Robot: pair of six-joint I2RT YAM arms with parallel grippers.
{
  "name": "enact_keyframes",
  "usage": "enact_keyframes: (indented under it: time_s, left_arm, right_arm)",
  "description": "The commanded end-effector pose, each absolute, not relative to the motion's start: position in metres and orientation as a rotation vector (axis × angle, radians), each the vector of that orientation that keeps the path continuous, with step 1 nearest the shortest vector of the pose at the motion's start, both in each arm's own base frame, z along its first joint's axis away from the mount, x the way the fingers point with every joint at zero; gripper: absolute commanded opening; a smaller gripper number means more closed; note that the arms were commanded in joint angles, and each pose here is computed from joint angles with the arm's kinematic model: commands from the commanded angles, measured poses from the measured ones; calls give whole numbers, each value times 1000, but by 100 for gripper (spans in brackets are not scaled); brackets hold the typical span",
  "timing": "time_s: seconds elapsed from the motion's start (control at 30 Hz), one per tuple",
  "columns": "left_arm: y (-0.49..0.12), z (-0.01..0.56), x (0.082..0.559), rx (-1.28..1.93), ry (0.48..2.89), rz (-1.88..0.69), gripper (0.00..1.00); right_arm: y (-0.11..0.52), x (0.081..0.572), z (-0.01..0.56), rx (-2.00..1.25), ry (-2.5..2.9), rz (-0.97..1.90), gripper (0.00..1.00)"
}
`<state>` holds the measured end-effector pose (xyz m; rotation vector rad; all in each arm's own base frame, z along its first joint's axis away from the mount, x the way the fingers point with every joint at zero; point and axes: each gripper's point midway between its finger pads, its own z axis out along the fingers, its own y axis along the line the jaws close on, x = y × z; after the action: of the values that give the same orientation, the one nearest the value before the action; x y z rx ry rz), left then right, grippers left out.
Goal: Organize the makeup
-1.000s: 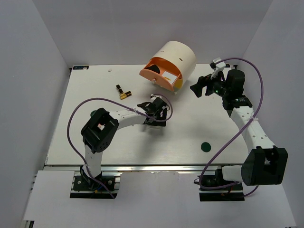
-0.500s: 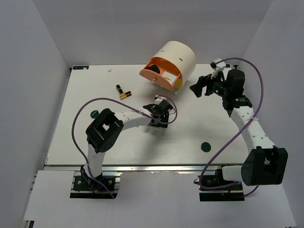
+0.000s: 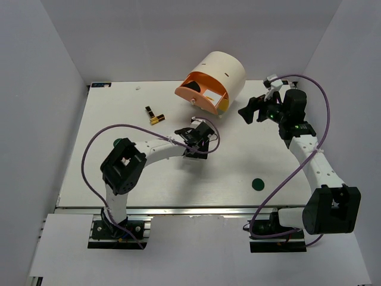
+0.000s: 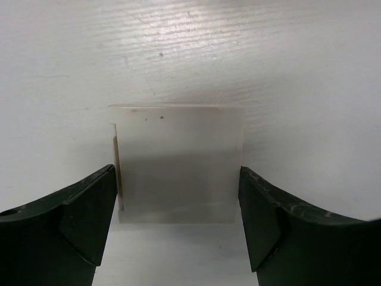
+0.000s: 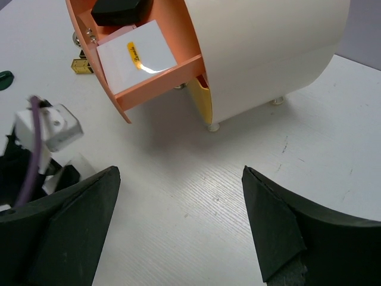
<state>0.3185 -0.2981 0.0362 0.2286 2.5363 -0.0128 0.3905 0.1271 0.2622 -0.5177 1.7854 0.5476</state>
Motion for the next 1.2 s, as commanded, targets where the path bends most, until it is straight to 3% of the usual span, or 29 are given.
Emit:
enact_keyframes:
  time_s: [0.0,0.23,0.3,0.33,0.37,0.4,0.43,0.47,0.67,1.0,1.1,1.17]
  left_arm:
    - [-308,142,327,134,2363,-215,0]
    - [-303,267,348,81,2119,-376,0]
    - [-299,315,374,39,2047,-425,0]
    - [-300,312,386,42,2065,-412,0]
    - [-293,324,401,33,2042,-409,0]
    - [-297,355,411,31,1983,-464,0]
    - [-301,350,425,38,1985,-461,0]
    - [-295,356,438,35,1967,-455,0]
    - [-302,376,487,73,1852,-505,0]
    - [-312,363,519,133,1777,-461,0]
    - [-309,346,520,135,1811,-429,0]
    - [-307,338,520,133,1822,-417,3]
  right_arm:
    - [123,390,274,-515,1747,527,87]
    - [126,386,266,-525,1760,569,76]
    - [129,385,266,-536,1759,588,63]
    - [131,384,264,-545,1763,604,55]
    - [131,384,265,-548,1761,608,36]
    - [132,383,265,-551,1760,615,27]
    - [132,383,265,-550,1760,616,16]
    - [132,383,265,-547,1761,618,14]
    - [132,381,266,-544,1759,617,13]
    - [131,376,258,-538,1777,618,18]
    - [131,376,256,-537,1781,620,26]
    - [131,377,256,-538,1782,622,38]
